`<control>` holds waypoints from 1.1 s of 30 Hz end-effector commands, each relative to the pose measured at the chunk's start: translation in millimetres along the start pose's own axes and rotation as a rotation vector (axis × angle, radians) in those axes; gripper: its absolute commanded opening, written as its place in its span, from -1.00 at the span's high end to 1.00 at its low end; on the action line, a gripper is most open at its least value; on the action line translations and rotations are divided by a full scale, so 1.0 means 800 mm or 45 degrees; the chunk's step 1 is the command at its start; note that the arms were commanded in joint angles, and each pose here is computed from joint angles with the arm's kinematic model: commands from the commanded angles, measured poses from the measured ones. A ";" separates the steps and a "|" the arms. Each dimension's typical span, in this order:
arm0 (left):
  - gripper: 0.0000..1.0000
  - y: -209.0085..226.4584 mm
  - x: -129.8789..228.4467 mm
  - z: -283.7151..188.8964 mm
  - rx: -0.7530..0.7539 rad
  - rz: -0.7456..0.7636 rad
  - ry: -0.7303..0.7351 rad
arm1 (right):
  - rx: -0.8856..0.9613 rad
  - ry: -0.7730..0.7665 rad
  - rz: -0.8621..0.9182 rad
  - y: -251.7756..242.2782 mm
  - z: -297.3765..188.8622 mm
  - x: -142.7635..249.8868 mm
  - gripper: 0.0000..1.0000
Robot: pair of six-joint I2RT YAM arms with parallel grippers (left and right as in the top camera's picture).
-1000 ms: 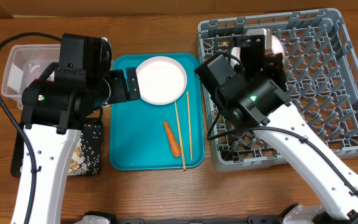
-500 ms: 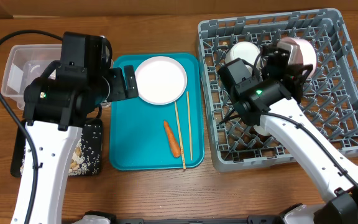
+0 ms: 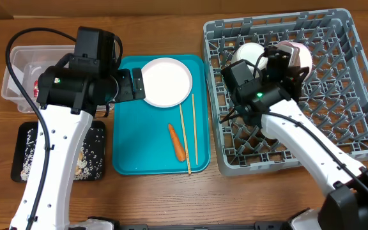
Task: Sort waste into correct bins and load items into the dishwasher
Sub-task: 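Carry the pink bowl over the dish rack with the right gripper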
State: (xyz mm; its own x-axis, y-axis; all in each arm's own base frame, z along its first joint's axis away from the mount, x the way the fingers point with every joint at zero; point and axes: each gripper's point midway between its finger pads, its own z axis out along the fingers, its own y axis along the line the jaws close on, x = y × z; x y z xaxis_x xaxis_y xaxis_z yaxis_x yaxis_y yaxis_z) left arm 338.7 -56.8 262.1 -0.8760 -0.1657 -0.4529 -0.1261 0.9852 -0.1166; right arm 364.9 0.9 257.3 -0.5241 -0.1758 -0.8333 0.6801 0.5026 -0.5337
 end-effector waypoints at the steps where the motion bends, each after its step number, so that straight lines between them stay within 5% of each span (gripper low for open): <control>1: -1.00 0.004 -0.008 -0.003 -0.018 0.016 -0.022 | 0.028 0.015 -0.049 0.009 0.010 0.011 0.92; 19: -1.00 0.004 -0.007 -0.003 -0.019 0.017 -0.020 | -0.014 0.150 -0.149 0.039 0.040 0.046 0.92; 27: -1.00 0.004 -0.008 -0.003 -0.019 0.016 -0.021 | -0.022 0.137 -0.495 0.065 0.062 0.043 0.92; 33: -1.00 0.004 -0.008 -0.003 -0.018 0.017 -0.021 | -0.032 0.131 -0.554 0.068 0.064 0.040 0.92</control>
State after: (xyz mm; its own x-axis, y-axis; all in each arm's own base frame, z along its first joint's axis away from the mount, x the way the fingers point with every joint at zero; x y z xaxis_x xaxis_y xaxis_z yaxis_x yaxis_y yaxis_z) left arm 338.8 -56.8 260.9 -0.8782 -0.1653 -0.4489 -0.1268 0.9853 -0.1147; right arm 412.0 -18.8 191.0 -0.7774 -0.2559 -0.5745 0.4288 0.4526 -0.7818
